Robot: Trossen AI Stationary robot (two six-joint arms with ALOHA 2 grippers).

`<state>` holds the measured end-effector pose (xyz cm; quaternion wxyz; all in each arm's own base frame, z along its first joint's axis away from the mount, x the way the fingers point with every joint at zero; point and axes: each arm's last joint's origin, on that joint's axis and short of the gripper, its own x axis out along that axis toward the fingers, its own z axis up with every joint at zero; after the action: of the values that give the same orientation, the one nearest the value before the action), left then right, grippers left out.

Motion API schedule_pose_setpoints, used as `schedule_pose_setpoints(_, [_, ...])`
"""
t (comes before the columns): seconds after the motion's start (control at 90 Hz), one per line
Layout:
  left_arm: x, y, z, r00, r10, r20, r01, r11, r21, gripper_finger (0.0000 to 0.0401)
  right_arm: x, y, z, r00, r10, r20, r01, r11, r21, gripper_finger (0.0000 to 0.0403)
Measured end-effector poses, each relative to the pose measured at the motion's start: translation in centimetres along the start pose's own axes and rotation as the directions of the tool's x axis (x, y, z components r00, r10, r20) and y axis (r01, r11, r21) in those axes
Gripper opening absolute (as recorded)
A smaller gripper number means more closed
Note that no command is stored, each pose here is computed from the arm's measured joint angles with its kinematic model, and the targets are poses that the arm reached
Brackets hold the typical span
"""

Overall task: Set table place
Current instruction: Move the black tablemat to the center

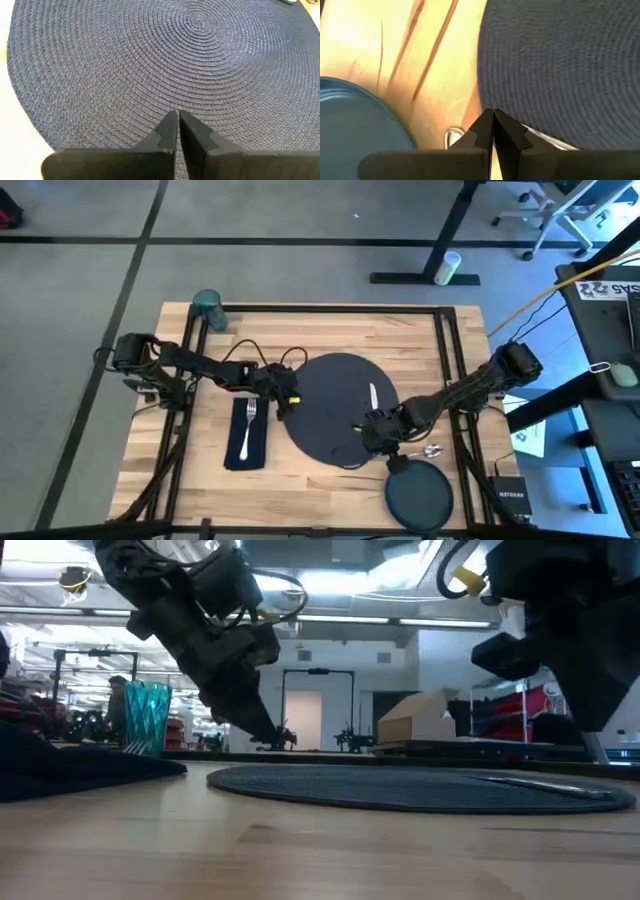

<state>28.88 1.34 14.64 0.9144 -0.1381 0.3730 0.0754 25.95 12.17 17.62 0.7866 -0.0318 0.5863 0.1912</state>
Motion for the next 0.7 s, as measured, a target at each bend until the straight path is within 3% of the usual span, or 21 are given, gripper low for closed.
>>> schedule_pose_setpoints(0.189, [0.0,-0.5,-0.1,1.0,-0.012,-0.003,0.012,1.0,0.006,0.0001,0.4,-0.1,-0.5,1.0,-0.015,-0.02,0.016,0.999,0.035,0.0])
schedule_pose_setpoints(0.7, [0.0,-0.8,-0.2,1.0,-0.017,-0.003,0.017,1.0,-0.002,0.0001,2.1,-0.2,-2.3,0.997,0.061,-0.036,-0.058,0.996,0.074,0.0])
